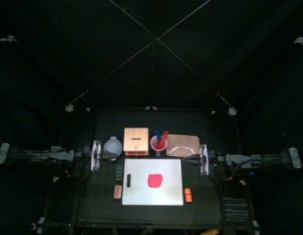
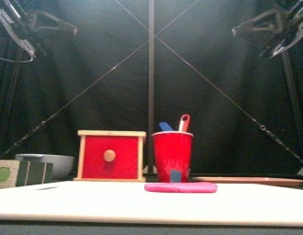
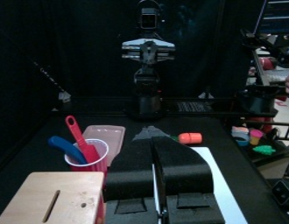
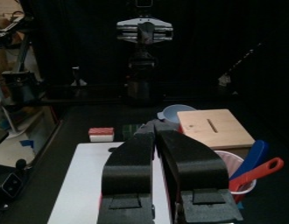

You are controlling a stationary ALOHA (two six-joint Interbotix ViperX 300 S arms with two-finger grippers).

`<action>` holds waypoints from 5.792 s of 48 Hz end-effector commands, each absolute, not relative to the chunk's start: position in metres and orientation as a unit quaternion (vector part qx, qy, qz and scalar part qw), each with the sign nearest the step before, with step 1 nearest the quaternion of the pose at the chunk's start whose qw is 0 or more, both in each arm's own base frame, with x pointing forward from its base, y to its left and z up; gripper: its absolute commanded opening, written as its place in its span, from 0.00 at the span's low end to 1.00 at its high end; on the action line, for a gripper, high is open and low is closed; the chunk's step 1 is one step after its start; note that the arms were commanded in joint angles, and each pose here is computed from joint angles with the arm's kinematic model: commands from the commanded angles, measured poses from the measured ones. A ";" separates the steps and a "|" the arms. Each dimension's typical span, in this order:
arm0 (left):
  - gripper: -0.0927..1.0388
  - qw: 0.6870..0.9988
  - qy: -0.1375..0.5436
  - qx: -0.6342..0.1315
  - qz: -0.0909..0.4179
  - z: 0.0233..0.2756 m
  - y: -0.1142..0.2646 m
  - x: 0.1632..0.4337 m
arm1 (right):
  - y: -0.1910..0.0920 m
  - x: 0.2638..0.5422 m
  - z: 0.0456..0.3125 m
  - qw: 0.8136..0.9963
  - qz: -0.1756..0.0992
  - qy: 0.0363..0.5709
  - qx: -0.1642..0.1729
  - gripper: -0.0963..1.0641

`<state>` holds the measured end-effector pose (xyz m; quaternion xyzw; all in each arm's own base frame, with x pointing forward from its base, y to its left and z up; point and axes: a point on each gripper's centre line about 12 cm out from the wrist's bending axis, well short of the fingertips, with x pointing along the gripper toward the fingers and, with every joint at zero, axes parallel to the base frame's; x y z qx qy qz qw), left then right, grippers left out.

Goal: Get the cutter from the drawer then cut the dough then place the extra dough in the bowl
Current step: Open the drawer

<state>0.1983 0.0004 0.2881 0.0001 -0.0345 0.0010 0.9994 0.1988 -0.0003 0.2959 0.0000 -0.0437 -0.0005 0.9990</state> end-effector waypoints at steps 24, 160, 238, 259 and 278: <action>0.13 0.928 -0.059 -0.338 0.145 0.249 0.019 0.236 | -0.070 0.331 0.314 0.991 -0.103 0.086 0.006 0.10; 0.85 0.745 0.083 -0.483 0.452 0.110 0.037 0.322 | -0.116 0.491 0.194 0.918 -0.104 0.382 0.018 0.11; 0.60 0.780 0.123 -0.484 0.377 0.116 -0.021 0.324 | -0.116 0.490 0.185 0.913 -0.104 0.395 0.019 0.11; 0.60 0.784 0.132 -0.490 0.358 0.120 -0.040 0.324 | -0.117 0.490 0.184 0.912 -0.105 0.396 0.019 0.11; 0.60 0.780 0.132 -0.496 0.358 0.121 -0.043 0.323 | -0.117 0.490 0.183 0.912 -0.105 0.397 0.020 0.11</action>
